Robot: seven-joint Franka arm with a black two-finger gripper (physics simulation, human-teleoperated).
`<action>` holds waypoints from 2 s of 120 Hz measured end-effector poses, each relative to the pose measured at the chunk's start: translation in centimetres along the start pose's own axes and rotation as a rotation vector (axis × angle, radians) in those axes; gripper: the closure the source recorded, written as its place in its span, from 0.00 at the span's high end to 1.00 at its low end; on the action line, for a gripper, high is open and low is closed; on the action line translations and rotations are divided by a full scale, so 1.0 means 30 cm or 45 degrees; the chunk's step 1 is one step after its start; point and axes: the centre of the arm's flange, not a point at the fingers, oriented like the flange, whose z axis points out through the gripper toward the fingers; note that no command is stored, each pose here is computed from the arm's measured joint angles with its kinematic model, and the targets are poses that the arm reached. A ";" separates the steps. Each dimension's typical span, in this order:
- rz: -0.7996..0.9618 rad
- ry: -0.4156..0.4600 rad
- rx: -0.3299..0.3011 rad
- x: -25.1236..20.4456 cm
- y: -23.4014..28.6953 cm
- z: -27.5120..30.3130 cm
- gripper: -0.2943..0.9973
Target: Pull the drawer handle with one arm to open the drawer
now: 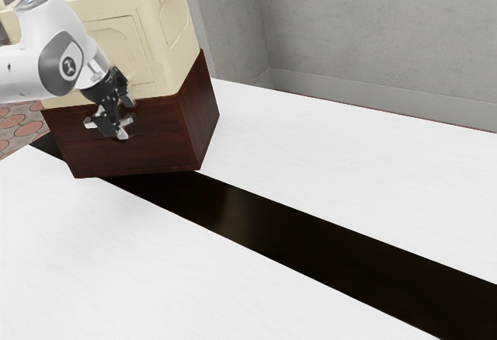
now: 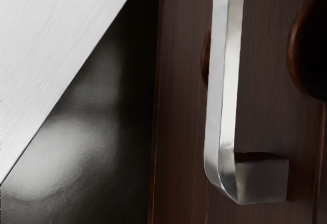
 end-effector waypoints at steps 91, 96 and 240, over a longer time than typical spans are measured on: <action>-0.127 0.006 -0.048 0.270 -0.053 0.030 0.77; -0.125 0.004 -0.050 0.270 -0.051 0.038 0.77; -0.104 -0.043 -0.088 0.227 -0.109 0.024 0.24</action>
